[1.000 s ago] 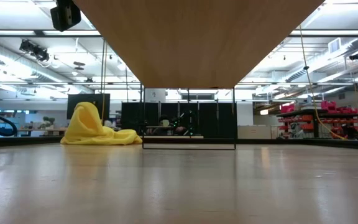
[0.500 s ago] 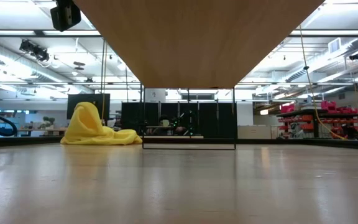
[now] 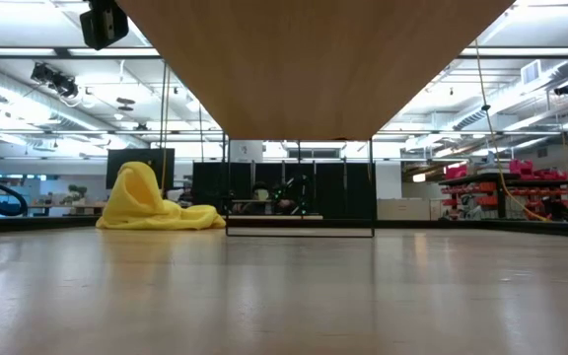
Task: Stack small to large cups/mugs on shelf
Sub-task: Put the blue mug on the shelf
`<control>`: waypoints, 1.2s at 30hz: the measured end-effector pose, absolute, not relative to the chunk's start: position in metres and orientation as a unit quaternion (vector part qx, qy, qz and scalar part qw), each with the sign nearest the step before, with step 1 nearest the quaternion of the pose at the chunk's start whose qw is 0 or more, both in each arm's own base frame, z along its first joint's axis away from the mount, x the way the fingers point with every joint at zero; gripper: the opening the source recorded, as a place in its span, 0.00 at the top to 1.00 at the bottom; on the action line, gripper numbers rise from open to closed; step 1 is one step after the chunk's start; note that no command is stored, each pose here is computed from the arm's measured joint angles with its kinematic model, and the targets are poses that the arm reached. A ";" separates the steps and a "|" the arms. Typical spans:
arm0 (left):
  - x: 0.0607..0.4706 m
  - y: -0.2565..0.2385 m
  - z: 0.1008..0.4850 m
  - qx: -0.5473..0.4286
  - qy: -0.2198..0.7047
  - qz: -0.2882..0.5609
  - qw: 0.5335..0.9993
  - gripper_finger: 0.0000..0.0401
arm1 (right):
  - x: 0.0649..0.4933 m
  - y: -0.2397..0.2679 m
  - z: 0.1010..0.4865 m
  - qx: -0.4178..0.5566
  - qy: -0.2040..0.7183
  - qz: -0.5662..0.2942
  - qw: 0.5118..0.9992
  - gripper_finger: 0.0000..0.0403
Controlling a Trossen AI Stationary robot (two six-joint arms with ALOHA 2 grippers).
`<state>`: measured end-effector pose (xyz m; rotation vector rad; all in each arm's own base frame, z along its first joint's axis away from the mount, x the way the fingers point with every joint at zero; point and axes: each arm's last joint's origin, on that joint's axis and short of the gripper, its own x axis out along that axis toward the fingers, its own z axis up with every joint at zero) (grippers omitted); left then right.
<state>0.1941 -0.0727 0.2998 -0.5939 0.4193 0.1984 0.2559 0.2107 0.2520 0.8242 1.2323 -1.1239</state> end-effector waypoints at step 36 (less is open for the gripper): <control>0.191 -0.073 0.294 -0.271 0.244 0.087 0.927 0.93 | 0.254 0.205 0.219 0.460 0.433 -0.589 0.504 0.84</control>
